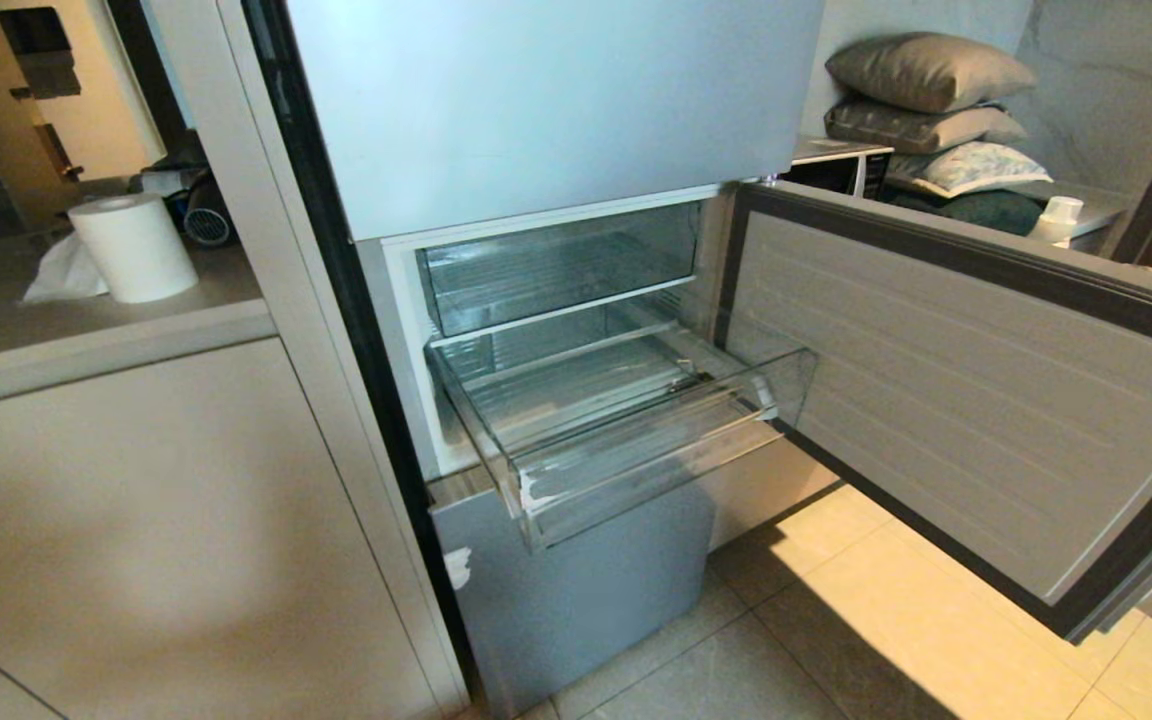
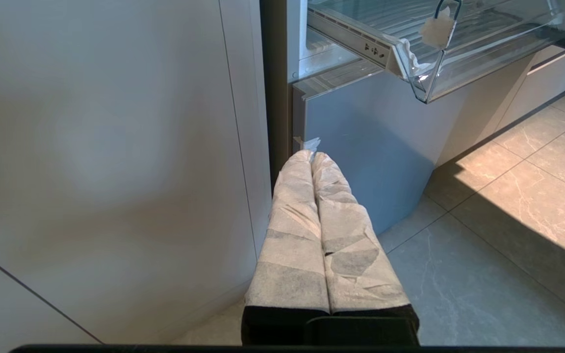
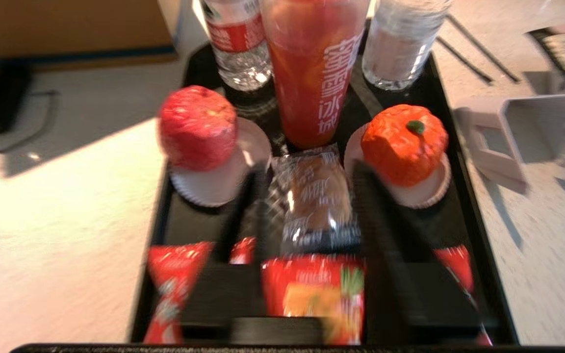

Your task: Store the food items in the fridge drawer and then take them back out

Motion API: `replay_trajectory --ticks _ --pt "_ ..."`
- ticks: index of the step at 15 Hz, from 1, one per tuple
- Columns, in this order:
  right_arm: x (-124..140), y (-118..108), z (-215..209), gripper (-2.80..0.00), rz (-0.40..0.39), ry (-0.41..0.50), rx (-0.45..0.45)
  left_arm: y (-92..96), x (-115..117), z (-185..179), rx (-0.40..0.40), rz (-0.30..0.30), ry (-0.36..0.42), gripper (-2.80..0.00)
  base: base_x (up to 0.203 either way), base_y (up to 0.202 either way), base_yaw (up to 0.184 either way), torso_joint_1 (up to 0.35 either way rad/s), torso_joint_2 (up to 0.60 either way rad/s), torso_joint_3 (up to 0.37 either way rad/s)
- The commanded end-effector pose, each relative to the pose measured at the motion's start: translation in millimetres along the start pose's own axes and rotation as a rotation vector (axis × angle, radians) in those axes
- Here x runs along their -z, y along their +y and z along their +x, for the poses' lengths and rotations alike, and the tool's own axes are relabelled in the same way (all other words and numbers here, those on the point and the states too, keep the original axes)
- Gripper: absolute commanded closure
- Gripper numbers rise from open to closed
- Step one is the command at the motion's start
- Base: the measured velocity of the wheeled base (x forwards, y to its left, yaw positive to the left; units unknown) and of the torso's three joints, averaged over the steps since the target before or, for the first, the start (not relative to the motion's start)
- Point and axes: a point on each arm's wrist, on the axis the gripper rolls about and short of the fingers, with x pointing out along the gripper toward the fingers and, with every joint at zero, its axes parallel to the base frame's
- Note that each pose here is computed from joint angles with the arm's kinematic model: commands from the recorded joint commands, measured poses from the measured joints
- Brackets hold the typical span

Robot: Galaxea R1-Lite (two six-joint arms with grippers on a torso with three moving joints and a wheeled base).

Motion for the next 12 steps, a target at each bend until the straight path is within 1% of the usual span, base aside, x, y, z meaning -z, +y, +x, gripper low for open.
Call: replay_trajectory --ticks 1,3,4,6,7,12 --pt "22.0 -5.5 43.6 -2.8 0.0 0.063 -0.011 0.0 0.1 0.0 -0.001 0.0 0.0 0.0 0.0 0.0 0.0 0.0 0.0 0.0" --pt "27.7 -8.2 64.8 -2.8 0.004 0.073 -0.064 0.0 0.1 0.0 -0.001 0.0 0.0 0.0 0.0 0.0 0.0 0.0 0.0 0.0" --pt "26.9 -11.7 73.8 -2.8 0.004 0.064 -0.068 0.0 -0.3 -0.1 -0.001 0.0 -0.001 0.0 0.0 0.0 0.0 0.0 0.0 0.0" --pt "22.2 -21.8 84.7 -2.8 0.007 0.04 -0.049 0.0 0.1 0.0 -0.001 0.0 0.0 0.0 0.0 0.0 0.0 0.0 0.0 0.0" --pt "24.0 -26.1 92.1 -2.8 0.008 0.038 -0.04 0.0 0.1 0.0 -0.001 0.0 0.0 0.0 0.0 0.0 0.0 0.0 0.0 0.0" --pt "33.1 -51.1 100.9 -2.8 0.025 0.075 0.026 0.0 -0.2 -0.1 -0.001 0.0 -0.001 0.0 0.0 0.0 0.0 0.0 0.0 0.0"
